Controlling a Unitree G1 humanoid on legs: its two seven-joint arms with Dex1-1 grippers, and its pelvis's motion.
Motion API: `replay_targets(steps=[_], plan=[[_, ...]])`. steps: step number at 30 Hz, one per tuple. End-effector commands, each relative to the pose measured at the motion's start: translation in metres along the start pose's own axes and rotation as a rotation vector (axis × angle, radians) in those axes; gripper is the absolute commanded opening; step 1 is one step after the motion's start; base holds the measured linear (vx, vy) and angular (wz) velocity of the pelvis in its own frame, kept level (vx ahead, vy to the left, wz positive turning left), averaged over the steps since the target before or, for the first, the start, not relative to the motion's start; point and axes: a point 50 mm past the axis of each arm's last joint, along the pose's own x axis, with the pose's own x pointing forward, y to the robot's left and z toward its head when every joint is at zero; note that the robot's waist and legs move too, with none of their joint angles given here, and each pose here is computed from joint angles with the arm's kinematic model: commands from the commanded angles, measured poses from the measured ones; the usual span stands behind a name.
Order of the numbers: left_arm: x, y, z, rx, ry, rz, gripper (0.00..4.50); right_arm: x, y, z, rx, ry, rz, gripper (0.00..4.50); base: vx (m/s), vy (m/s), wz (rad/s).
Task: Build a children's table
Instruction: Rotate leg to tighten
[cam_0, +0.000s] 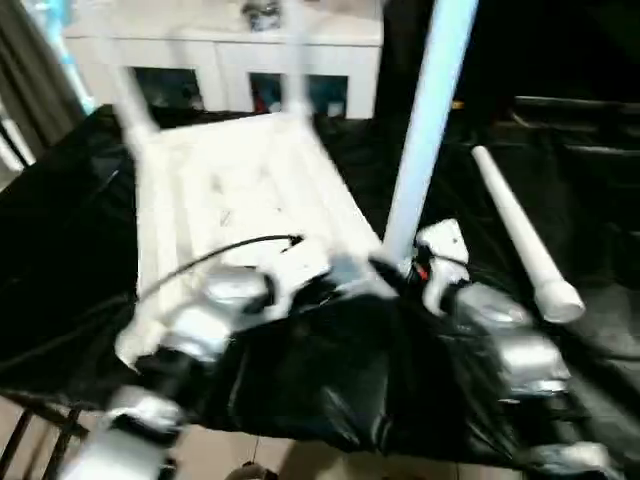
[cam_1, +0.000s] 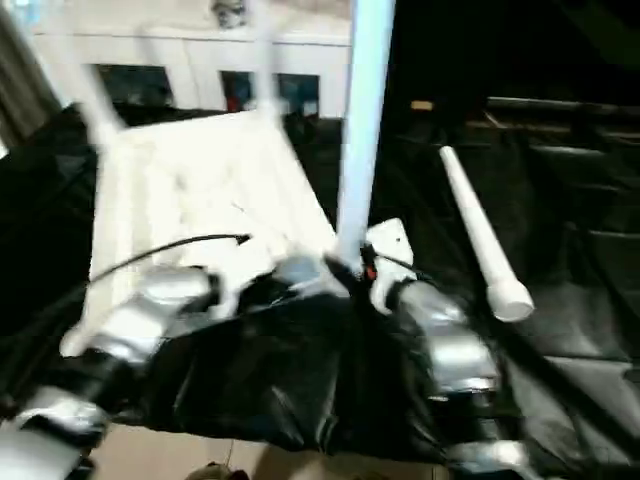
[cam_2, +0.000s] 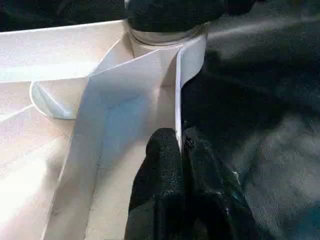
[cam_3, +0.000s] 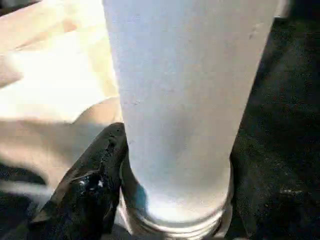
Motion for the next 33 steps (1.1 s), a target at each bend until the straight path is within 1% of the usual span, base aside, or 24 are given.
replay_targets(steps=[1,2,3,4,5,6,7,8,10,11,12,13,16,18,22,25,27,30,32,33], plan=[[0.017,-0.009,0.033,0.058,-0.089,-0.011,0.00,0.016,0.044,-0.008,0.072,0.031,0.140,2.69,0.000,0.000,0.00],[0.020,-0.012,0.034,0.066,-0.089,-0.022,0.00,0.019,0.049,-0.005,0.061,0.012,0.148,3.24,0.000,0.000,0.00],[0.020,-0.012,0.034,0.066,-0.089,-0.022,0.00,0.019,0.049,-0.005,0.061,0.012,0.148,3.38,0.000,0.000,0.00],[0.021,-0.014,0.035,0.078,-0.088,-0.035,0.00,0.020,0.053,-0.003,0.049,-0.001,0.150,3.38,0.000,0.000,0.00],[0.021,-0.016,0.036,0.093,-0.089,-0.054,0.00,0.021,0.055,-0.001,0.043,-0.011,0.166,3.47,0.000,0.000,0.00],[0.019,-0.018,0.035,0.110,-0.089,-0.076,0.00,0.020,0.055,0.001,0.036,-0.020,0.181,3.47,0.000,0.000,0.00],[0.017,-0.018,0.034,0.116,-0.087,-0.085,0.00,0.018,0.052,0.002,0.028,-0.019,0.192,3.81,0.000,0.000,0.00],[0.016,-0.017,0.033,0.117,-0.086,-0.087,0.00,0.018,0.052,0.002,0.025,-0.018,0.193,3.81,0.000,0.000,0.00],[0.008,-0.014,0.028,0.137,-0.075,-0.109,0.00,0.011,0.043,0.001,-0.021,-0.008,0.248,3.89,0.000,0.000,0.00],[0.007,-0.014,0.027,0.138,-0.071,-0.111,0.00,0.010,0.042,0.001,-0.030,-0.004,0.257,4.10,0.000,0.000,0.00],[0.003,-0.012,0.024,0.145,-0.068,-0.123,0.00,0.006,0.037,0.000,-0.062,0.007,0.286,4.26,0.000,0.000,0.00],[0.002,-0.012,0.023,0.146,-0.068,-0.125,0.00,0.006,0.036,-0.001,-0.067,0.009,0.291,4.33,0.000,0.000,0.00],[-0.012,-0.010,0.017,0.148,-0.075,-0.183,0.00,-0.008,0.020,0.000,-0.135,0.041,0.405,4.33,0.000,0.000,0.00],[-0.015,-0.009,0.015,0.149,-0.075,-0.198,0.00,-0.011,0.017,0.001,-0.154,0.048,0.435,4.33,0.000,0.000,0.00],[-0.030,-0.005,0.006,0.172,-0.042,-0.270,0.00,-0.026,0.005,0.006,-0.232,0.089,0.588,4.33,0.000,0.000,0.00],[-0.037,-0.003,0.002,0.184,-0.021,-0.310,0.00,-0.032,0.001,0.008,-0.257,0.120,0.670,4.33,0.000,0.000,0.00],[-0.040,-0.002,0.000,0.188,-0.014,-0.327,0.00,-0.034,-0.001,0.010,-0.266,0.129,0.703,3.98,0.000,0.000,0.00],[-0.044,0.000,-0.003,0.195,0.001,-0.346,0.00,-0.035,-0.001,0.012,-0.271,0.142,0.742,3.93,0.000,0.000,0.00],[-0.046,0.001,-0.004,0.199,0.009,-0.356,0.00,-0.036,-0.001,0.012,-0.274,0.156,0.767,3.64,0.000,0.000,0.00],[-0.046,0.002,-0.004,0.200,0.011,-0.358,0.00,-0.036,-0.001,0.011,-0.282,0.160,0.776,3.64,0.000,0.000,0.00]])
